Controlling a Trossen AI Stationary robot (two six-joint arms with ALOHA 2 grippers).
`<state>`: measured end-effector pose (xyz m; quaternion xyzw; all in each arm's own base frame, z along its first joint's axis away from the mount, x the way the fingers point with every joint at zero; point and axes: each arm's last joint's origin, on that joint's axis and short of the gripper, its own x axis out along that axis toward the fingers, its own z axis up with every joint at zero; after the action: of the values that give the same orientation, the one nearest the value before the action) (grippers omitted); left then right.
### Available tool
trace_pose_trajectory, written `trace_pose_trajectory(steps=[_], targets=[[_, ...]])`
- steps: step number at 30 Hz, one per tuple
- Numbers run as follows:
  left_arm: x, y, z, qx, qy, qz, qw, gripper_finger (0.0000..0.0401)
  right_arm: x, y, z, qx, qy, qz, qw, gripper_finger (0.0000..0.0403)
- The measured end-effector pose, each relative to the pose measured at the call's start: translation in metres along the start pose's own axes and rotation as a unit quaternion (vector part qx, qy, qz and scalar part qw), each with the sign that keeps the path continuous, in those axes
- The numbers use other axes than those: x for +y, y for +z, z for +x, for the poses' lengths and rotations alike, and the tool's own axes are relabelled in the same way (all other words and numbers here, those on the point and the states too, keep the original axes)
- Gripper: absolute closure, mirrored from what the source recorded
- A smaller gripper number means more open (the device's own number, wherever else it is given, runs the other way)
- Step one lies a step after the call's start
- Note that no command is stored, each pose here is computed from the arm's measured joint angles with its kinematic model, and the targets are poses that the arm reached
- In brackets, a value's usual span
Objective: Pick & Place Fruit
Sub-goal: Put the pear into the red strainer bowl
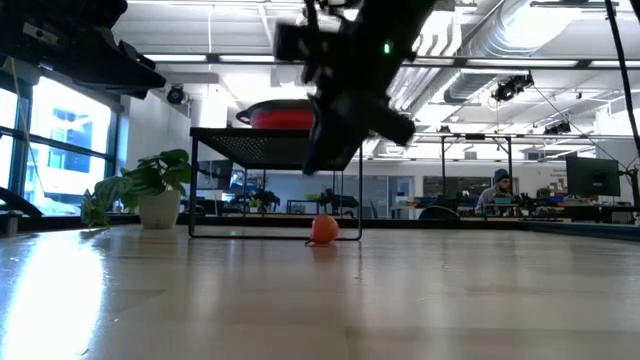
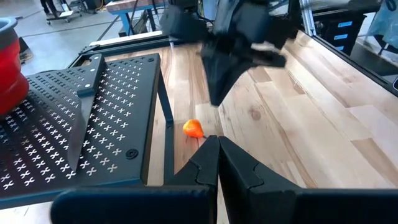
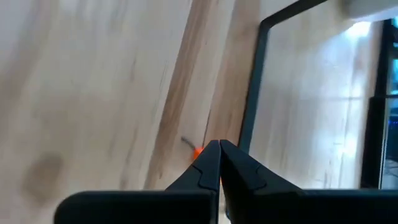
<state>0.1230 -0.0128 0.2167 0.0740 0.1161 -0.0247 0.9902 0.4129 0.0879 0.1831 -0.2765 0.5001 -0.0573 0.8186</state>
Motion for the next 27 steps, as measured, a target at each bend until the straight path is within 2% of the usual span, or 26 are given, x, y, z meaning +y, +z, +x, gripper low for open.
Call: trace_pose_trajectory(steps=[4, 9, 16, 21, 23, 27], targets=[[0.0, 0.0, 0.0, 0.0, 0.0, 0.0, 1.0, 0.0398, 0.0, 0.006, -0.018, -0.029, -0.001, 0.067, 0.997, 0.0401], [0.0, 0.0, 0.0, 0.0, 0.0, 0.0, 1.0, 0.0398, 0.009, 0.01, -0.036, -0.051, -0.032, 0.137, 0.989, 0.0401], [0.0, 0.0, 0.0, 0.0, 0.0, -0.001, 1.0, 0.0398, 0.029, 0.013, -0.05, -0.07, -0.052, 0.264, 0.961, 0.0401], [0.0, 0.0, 0.0, 0.0, 0.0, -0.012, 1.0, 0.0398, 0.042, 0.014, -0.058, -0.084, -0.037, 0.373, 0.923, 0.0401], [0.0, 0.0, 0.0, 0.0, 0.0, -0.012, 1.0, 0.0398, 0.047, 0.014, -0.061, -0.093, -0.039, 0.426, 0.899, 0.0401], [0.0, 0.0, 0.0, 0.0, 0.0, -0.012, 1.0, 0.0398, 0.057, 0.015, -0.065, -0.107, -0.03, 0.533, 0.838, 0.0401]])
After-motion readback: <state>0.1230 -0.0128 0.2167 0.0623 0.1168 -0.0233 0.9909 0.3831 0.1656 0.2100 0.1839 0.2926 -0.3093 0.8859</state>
